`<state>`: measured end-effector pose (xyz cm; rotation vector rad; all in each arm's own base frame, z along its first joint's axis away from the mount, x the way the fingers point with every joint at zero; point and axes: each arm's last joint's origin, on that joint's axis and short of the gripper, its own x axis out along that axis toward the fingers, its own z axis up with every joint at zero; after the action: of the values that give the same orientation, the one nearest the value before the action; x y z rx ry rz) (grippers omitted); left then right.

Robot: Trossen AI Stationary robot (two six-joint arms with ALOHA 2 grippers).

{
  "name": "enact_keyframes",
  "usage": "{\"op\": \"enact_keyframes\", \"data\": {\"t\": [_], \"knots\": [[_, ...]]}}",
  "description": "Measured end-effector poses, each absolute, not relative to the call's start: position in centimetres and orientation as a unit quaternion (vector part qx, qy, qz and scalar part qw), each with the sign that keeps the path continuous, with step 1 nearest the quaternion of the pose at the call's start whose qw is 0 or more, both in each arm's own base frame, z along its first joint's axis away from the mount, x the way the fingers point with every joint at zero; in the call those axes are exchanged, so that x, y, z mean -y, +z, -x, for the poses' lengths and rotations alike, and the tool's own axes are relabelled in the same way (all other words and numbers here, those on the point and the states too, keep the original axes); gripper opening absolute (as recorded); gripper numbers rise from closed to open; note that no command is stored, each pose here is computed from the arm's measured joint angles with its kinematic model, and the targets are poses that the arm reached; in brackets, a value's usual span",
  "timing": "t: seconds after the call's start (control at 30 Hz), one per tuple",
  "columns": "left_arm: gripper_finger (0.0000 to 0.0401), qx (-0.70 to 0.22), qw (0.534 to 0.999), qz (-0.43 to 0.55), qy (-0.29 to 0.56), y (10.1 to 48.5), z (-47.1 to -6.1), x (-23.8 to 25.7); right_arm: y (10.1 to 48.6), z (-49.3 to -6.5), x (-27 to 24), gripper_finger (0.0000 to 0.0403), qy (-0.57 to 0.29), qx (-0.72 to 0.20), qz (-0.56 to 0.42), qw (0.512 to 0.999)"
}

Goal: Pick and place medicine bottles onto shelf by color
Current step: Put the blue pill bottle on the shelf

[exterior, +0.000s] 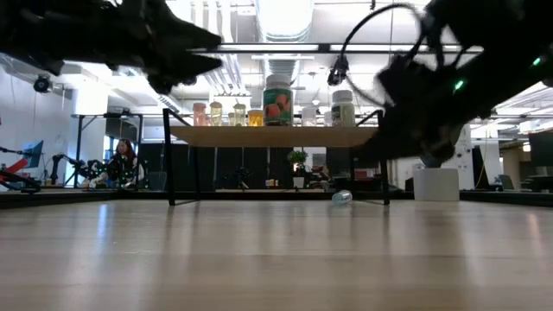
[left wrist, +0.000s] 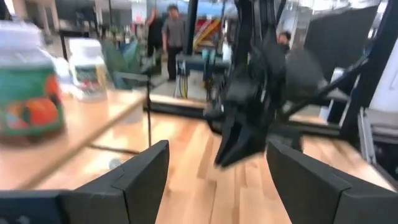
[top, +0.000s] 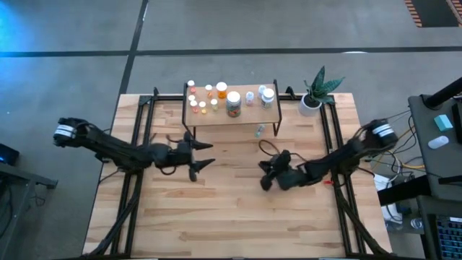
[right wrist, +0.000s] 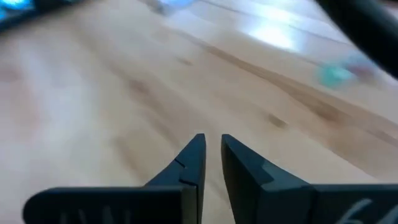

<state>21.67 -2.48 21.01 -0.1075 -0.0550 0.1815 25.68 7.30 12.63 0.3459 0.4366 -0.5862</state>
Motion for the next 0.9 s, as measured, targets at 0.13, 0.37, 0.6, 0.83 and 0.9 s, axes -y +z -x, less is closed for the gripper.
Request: {"op": "enact_keyframes", "data": {"t": [0.13,0.37,0.6,0.83,0.9], "knots": [[0.0254,-0.009,0.994,0.057,0.093,20.0,-24.3,2.9,14.7,-23.8,-6.8,0.0043,-0.206,-0.145,-0.172,0.952],[0.0254,-0.048,0.985,0.043,0.163,18.3,-30.5,3.5,17.3,-20.6,-5.6,0.0043,-0.188,-0.085,-0.171,0.963],[0.0254,-0.040,0.956,0.058,0.285,16.9,-35.2,3.7,18.1,-18.7,-4.9,0.0043,-0.179,-0.056,-0.156,0.970],[0.0254,-0.049,0.941,0.102,0.318,13.0,-39.5,3.1,18.6,-18.1,-4.7,0.0043,-0.183,-0.044,-0.124,0.974],[0.0254,-0.050,0.941,0.100,0.319,12.0,-40.9,3.1,18.7,-18.1,-4.6,0.0043,-0.182,-0.045,-0.115,0.975]]}}
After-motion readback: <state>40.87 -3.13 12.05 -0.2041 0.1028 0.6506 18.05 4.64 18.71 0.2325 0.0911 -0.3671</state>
